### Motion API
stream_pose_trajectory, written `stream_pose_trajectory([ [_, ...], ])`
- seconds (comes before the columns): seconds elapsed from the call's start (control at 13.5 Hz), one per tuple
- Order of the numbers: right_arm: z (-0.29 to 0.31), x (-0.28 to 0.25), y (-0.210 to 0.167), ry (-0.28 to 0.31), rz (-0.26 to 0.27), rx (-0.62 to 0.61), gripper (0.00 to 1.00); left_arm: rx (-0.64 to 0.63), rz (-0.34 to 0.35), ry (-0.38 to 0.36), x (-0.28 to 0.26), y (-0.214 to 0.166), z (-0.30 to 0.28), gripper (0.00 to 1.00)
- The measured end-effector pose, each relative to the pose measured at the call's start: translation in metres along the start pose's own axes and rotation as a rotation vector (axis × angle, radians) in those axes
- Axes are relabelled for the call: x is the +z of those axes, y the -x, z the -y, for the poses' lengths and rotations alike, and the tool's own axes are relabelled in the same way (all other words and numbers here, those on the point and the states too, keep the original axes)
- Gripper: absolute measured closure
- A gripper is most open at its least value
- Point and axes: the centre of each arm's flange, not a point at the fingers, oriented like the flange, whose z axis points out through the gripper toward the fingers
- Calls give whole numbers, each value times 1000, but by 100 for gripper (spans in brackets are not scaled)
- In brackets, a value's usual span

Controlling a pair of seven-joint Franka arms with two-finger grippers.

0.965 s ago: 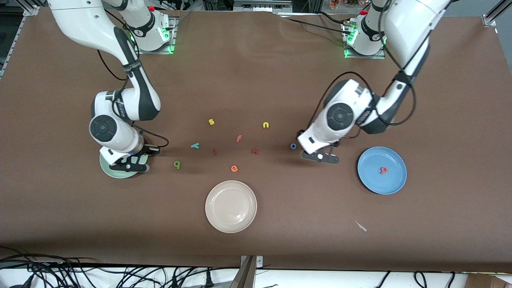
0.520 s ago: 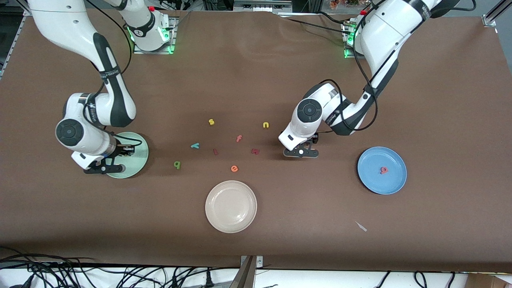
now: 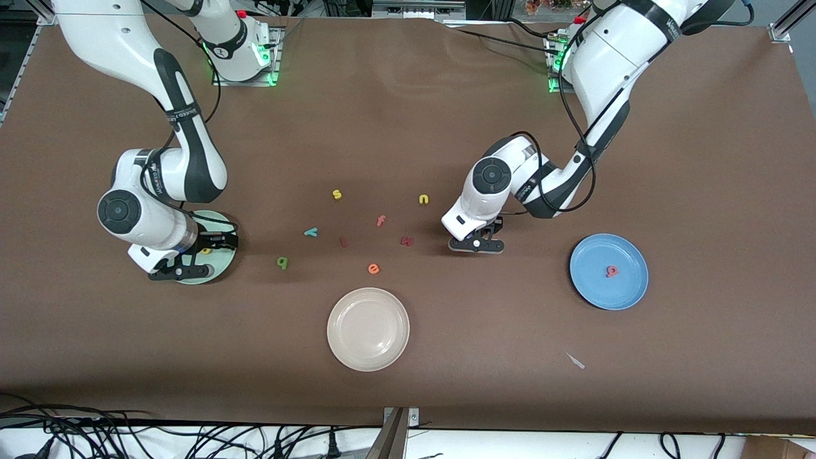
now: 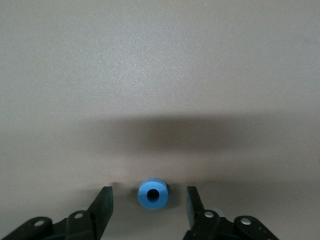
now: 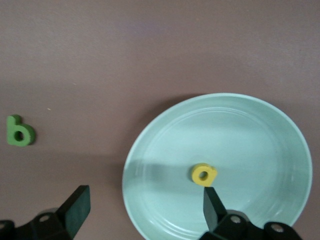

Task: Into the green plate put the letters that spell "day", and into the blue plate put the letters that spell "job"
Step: 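Grasp the blue o with the left gripper while the right gripper grasps the green b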

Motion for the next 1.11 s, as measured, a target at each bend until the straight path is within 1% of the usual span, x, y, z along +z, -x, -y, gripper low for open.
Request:
stream_pose_trajectory([
  [0.07, 9, -1, -1, -7, -2, 23, 0, 2, 5, -1, 5, 1, 0, 33],
  [0.15, 21, -2, -1, -15, -4, 47, 0, 2, 3, 3, 6, 1, -1, 39],
  [0.37, 53, -2, 0, -35, -2, 95, 0, 2, -6, 7, 1, -1, -2, 72],
  [0.59, 84, 2, -6, -51, -4, 143, 0, -4, -9, 3, 0, -4, 2, 72],
  [0.74, 102, 7, -11, -52, -4, 165, 0, -17, -5, -23, -11, -12, 10, 72],
  [0.97, 119, 18, -18, -48, -3, 178, 0, -25, -4, -80, -52, -33, 24, 72],
  [1.11, 123, 29, -26, -44, 0, 177, 0, -12, -7, -94, -71, -50, 43, 72],
])
